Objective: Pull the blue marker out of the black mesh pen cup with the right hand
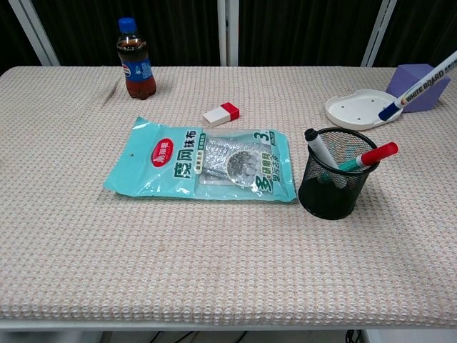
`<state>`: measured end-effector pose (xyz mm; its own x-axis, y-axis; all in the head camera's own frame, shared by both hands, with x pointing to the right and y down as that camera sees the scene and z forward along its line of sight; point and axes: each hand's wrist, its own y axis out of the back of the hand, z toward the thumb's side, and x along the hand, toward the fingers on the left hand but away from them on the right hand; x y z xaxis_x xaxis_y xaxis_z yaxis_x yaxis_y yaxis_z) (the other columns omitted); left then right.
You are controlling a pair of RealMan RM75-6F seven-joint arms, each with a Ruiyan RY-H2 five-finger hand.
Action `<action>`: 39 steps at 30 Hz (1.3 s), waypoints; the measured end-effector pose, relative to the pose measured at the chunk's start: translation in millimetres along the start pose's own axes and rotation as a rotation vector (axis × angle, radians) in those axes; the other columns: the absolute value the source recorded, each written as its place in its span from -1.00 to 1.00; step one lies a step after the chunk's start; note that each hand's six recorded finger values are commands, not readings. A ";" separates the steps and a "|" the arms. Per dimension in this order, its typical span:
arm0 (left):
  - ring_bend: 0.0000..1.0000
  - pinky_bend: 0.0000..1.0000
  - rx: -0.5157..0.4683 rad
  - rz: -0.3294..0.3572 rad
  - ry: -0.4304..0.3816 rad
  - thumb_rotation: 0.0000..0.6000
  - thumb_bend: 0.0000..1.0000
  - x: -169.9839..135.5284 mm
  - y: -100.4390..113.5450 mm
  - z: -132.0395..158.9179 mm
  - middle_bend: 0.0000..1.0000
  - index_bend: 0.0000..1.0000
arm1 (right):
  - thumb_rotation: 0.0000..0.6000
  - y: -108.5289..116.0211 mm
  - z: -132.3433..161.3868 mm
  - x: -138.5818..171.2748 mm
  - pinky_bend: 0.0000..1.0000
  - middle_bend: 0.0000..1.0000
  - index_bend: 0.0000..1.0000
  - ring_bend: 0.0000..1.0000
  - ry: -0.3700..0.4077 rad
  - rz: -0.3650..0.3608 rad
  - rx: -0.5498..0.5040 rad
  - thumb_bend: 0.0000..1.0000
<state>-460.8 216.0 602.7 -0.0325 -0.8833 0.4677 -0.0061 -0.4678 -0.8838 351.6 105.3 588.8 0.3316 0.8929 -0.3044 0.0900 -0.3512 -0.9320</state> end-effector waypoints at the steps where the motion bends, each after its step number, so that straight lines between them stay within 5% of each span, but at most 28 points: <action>1: -1.00 -0.86 0.000 -0.003 0.001 1.00 -0.75 -0.1 -1.0 -0.5 -0.78 -0.71 | 1.00 -5.1 -4.9 -0.5 -1.00 -0.86 0.41 -1.00 -0.013 0.012 0.005 -0.29; 16: -1.00 -0.86 -0.009 -0.019 0.020 1.00 -0.75 1.0 -6.6 -8.4 -0.78 -0.71 | 1.00 -61.7 -17.7 -12.6 -1.00 -0.88 0.43 -1.00 -0.049 0.118 0.029 -0.29; 20: -1.00 -0.86 -0.009 -0.016 0.020 1.00 -0.75 1.1 -5.7 -8.6 -0.78 -0.71 | 1.00 -68.0 -16.1 -11.7 -1.00 -0.95 -0.06 -1.00 -0.044 0.146 0.033 -0.35; 22: -1.00 -0.86 -0.009 -0.014 0.020 1.00 -0.75 0.5 -5.0 -8.9 -0.78 -0.71 | 1.00 -70.7 -15.4 -10.0 -1.00 -0.99 -0.62 -1.00 -0.041 0.169 0.034 -0.48; 24: -1.00 -0.86 -0.009 -0.014 0.021 1.00 -0.75 -0.1 -4.8 -9.1 -0.78 -0.71 | 1.00 -71.7 -14.8 -8.0 -1.00 -1.00 -0.96 -1.00 -0.039 0.188 0.030 -0.61; 31: -1.00 -0.86 -0.009 -0.011 0.017 1.00 -0.75 -1.0 -4.2 -7.7 -0.78 -0.71 | 1.00 -68.2 -13.7 0.7 -1.00 -1.00 -1.00 -1.00 -0.025 0.225 0.008 -0.82; 39: -1.00 -0.86 -0.007 -0.006 0.014 1.00 -0.75 -0.7 -2.5 -6.0 -0.78 -0.71 | 1.00 -52.7 -18.8 16.0 -1.00 -1.00 -1.00 -1.00 -0.028 0.203 0.002 -0.82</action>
<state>-466.7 217.9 604.5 -0.0463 -0.8799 0.4729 -0.0137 -0.4728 -0.8811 369.8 132.8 636.8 0.3168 0.8113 -0.4913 0.0223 -0.5242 -0.8513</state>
